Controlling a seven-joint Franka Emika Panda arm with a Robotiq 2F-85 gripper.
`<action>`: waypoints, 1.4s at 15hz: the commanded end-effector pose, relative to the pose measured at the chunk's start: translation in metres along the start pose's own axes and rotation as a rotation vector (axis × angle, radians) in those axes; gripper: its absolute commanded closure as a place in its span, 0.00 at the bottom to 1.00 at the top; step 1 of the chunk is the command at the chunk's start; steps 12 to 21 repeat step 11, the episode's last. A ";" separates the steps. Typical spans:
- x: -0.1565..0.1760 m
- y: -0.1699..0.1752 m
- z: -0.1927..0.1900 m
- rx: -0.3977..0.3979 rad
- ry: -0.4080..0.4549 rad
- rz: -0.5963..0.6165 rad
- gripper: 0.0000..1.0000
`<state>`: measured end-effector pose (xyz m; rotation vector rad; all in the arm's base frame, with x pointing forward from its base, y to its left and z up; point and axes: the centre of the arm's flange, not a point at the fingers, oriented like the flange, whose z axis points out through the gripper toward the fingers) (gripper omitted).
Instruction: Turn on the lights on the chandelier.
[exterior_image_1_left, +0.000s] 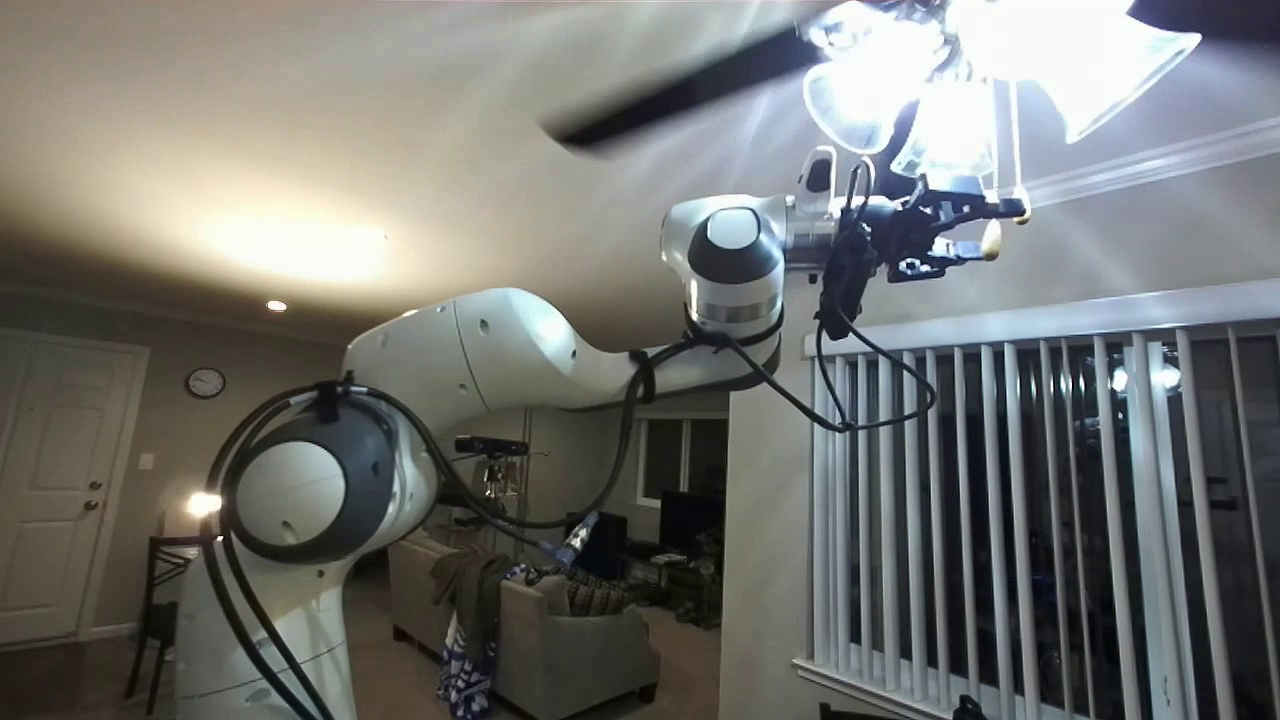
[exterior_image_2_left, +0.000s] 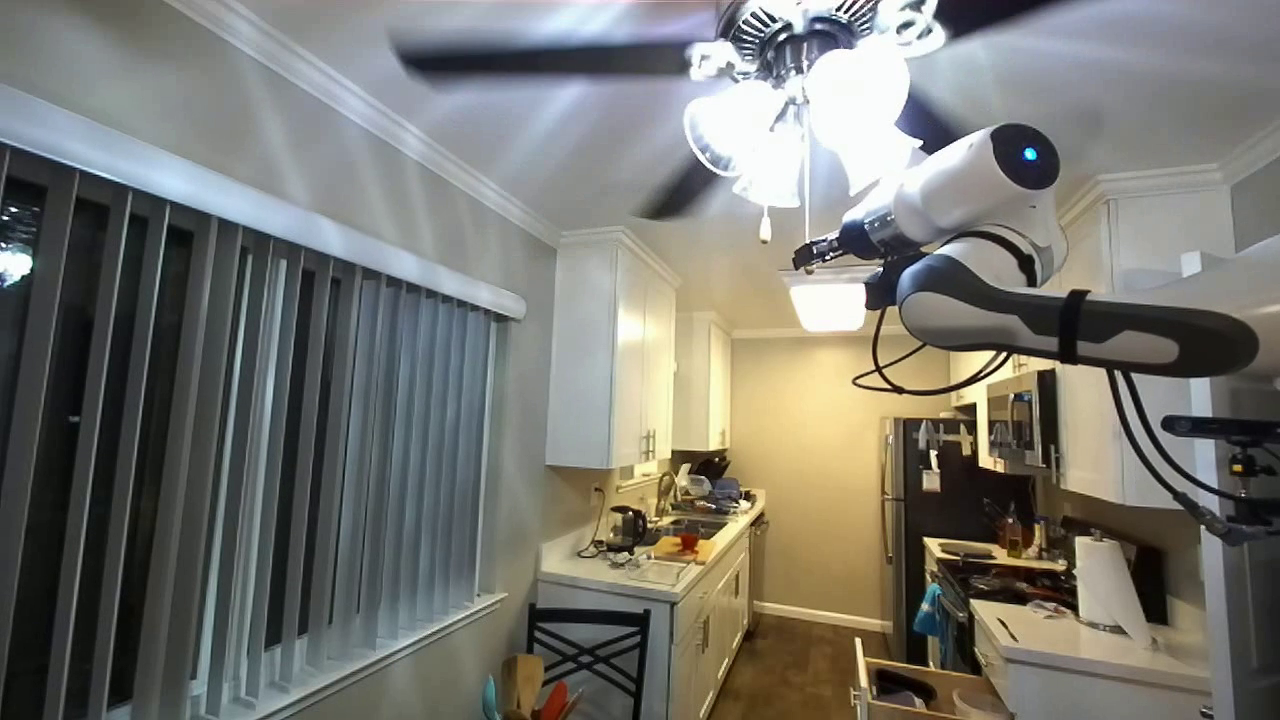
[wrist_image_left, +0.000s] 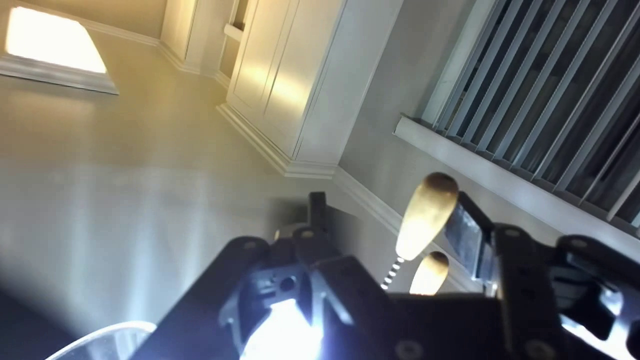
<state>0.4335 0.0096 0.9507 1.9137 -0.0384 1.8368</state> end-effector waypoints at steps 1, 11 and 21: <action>-0.019 0.006 -0.016 0.016 -0.039 -0.006 0.06; -0.019 0.002 -0.009 0.011 -0.040 -0.006 0.00; -0.019 0.002 -0.009 0.011 -0.040 -0.006 0.00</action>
